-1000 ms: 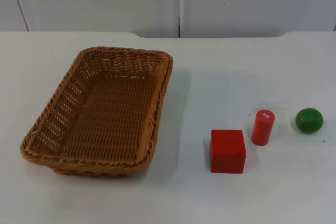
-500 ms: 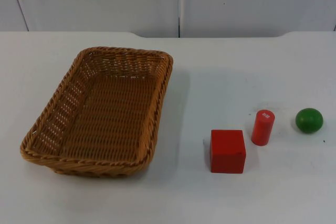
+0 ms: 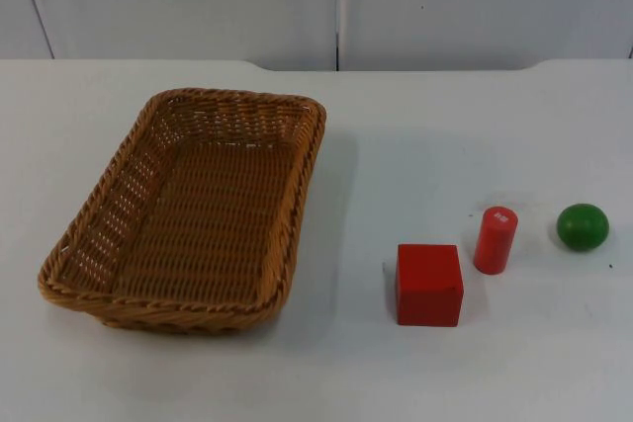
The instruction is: Pick up the basket with the left hand and place the object to the left of the red cylinder into the basket with the right hand.
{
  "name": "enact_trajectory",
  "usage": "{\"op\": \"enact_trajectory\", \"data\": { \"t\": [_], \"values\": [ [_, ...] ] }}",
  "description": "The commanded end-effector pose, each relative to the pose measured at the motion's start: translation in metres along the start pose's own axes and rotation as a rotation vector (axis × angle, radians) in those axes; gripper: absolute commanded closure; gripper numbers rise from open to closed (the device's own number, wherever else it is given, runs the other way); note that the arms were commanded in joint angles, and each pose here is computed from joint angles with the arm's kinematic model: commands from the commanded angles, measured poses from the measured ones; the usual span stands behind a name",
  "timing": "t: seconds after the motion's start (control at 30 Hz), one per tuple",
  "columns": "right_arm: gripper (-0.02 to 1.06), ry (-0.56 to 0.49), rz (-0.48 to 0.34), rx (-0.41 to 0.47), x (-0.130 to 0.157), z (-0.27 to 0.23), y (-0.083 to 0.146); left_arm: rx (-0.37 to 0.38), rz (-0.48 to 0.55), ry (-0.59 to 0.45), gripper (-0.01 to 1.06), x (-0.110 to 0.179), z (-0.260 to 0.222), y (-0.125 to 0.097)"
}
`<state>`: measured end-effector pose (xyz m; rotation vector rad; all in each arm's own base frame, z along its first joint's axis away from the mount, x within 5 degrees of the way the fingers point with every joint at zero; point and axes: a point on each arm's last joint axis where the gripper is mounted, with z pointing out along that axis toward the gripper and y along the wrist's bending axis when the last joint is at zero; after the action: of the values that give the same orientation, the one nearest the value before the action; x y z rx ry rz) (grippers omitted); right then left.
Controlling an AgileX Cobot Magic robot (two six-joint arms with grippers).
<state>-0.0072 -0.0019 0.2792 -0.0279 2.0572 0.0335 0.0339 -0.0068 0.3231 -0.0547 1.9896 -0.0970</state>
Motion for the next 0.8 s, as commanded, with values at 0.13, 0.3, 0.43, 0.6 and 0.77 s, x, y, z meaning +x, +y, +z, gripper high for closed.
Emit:
{"op": "enact_trajectory", "data": {
  "t": [0.13, 0.3, 0.43, 0.6, 0.77],
  "values": [
    [-0.01, -0.011, -0.008, 0.009, -0.001, 0.000, 0.000, 0.061, -0.056, -0.035, 0.00, -0.015, 0.014, -0.005],
    [-0.01, -0.011, -0.008, 0.009, -0.001, 0.000, 0.000, 0.117, -0.069, -0.027, 0.00, -0.023, 0.029, -0.009],
    [-0.01, -0.011, -0.008, 0.009, -0.001, 0.000, 0.000, 0.169, -0.082, -0.011, 0.00, -0.029, 0.043, -0.013],
    [-0.01, -0.011, -0.011, 0.009, -0.001, 0.000, 0.000, 0.228, -0.085, -0.008, 0.00, -0.039, 0.064, -0.016],
    [-0.01, -0.011, -0.011, 0.009, -0.001, 0.000, 0.000, 0.243, -0.054, -0.011, 0.00, -0.057, 0.072, -0.018]
  ]
}}
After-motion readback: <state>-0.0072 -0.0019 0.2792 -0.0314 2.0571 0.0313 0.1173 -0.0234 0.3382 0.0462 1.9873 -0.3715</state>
